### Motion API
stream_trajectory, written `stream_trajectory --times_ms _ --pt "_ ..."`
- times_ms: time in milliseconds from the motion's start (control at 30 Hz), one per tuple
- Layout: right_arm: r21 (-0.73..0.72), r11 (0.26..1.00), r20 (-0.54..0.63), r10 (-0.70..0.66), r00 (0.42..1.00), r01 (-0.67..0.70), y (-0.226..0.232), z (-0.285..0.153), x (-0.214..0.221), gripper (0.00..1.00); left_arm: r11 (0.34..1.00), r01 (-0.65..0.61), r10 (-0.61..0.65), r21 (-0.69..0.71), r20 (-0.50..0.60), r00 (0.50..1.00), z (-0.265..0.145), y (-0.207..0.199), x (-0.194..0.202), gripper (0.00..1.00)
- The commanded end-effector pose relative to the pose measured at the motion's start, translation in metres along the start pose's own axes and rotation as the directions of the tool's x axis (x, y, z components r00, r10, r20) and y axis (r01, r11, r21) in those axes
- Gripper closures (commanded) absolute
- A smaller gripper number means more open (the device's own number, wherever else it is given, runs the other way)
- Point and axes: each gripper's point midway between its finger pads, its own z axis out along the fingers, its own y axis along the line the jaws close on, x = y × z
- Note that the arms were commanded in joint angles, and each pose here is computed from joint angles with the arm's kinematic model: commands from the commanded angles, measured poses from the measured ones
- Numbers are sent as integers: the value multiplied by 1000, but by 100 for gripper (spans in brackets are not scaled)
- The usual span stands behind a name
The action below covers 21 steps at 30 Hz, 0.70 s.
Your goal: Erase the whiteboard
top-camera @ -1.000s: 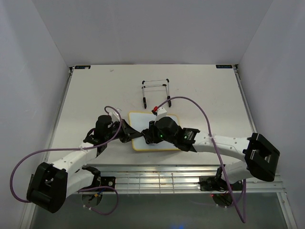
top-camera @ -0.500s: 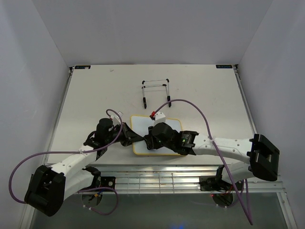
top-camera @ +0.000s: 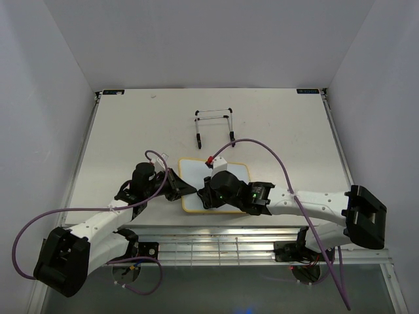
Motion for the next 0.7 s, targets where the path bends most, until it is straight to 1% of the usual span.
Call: stream_trajectory --times_ms 0,133,333,367,400,500,567,600,633,667 --pt "-132 990 -129 -68 989 51 33 3 27 92 995 -94 86 41 153 984 0 -20 -32 100" --pt "-157 985 -119 -86 989 67 45 6 19 92 995 -95 87 43 152 985 -1 -19 -31 100" --pt "-313 939 -88 -178 980 143 73 -1 20 92 996 -88 82 33 148 986 0 -15 -30 100" --pt "-350 924 -62 -184 981 151 79 -4 17 92 995 -92 85 36 151 985 0 -16 -31 100" --pt "-409 897 -71 -214 974 167 85 -10 24 92 995 -92 85 37 154 984 0 -17 -31 100" --pt "-494 848 -36 -242 970 193 84 -25 38 92 994 -98 91 40 154 984 -1 -18 -31 100" --pt "-518 830 -18 -251 968 206 74 -38 47 92 995 -98 91 35 152 984 0 -16 -31 100" --pt "-517 829 -2 -247 969 211 70 -42 47 92 995 -97 91 33 152 984 0 -15 -31 100" --pt "-524 825 39 -227 973 214 69 -55 38 92 995 -92 87 27 150 985 1 -13 -31 100" --pt "-497 844 39 -210 977 201 55 -55 39 92 996 -91 87 25 151 985 1 -12 -31 100"
